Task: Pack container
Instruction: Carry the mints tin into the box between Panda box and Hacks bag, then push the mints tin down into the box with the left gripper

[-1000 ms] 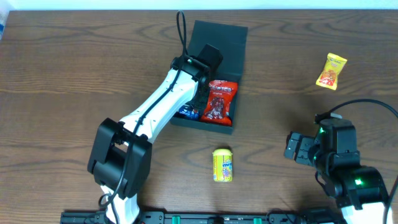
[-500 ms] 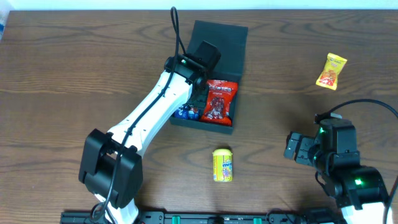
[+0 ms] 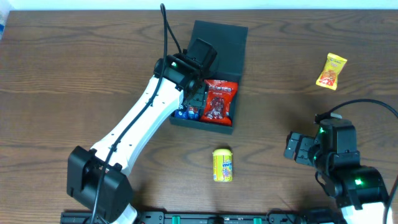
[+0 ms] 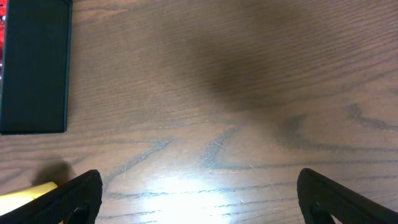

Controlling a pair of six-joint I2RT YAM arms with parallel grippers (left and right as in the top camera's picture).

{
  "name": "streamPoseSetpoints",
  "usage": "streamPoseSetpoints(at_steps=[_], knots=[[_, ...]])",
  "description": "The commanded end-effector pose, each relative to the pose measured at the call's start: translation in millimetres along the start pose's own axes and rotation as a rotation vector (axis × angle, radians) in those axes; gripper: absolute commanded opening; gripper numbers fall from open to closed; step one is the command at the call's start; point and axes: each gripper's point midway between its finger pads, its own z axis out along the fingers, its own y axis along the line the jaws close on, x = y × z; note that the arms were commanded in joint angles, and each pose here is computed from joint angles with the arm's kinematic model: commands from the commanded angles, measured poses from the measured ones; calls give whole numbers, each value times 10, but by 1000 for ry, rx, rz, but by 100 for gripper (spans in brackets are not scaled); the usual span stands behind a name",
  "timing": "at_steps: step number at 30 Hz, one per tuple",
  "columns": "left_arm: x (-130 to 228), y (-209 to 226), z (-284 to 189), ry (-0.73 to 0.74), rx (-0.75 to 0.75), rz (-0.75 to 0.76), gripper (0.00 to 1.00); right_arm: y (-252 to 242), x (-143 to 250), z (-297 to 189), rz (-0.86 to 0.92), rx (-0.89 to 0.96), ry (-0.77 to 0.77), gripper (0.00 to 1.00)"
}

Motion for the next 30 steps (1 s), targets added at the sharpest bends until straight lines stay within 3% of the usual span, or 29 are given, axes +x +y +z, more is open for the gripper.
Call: streamPoseSetpoints(at_steps=[1, 9, 22, 30], knots=[[95, 50, 106, 26, -31, 9, 82, -20, -11, -8, -5, 6, -5, 99], [330, 70, 494, 68, -44, -43, 84, -20, -11, -8, -5, 6, -5, 99], [190, 67, 537, 13, -25, -69, 78, -20, -11, -8, -5, 6, -5, 99], [186, 87, 573, 14, -27, -76, 80, -20, -11, -8, -5, 6, -5, 99]])
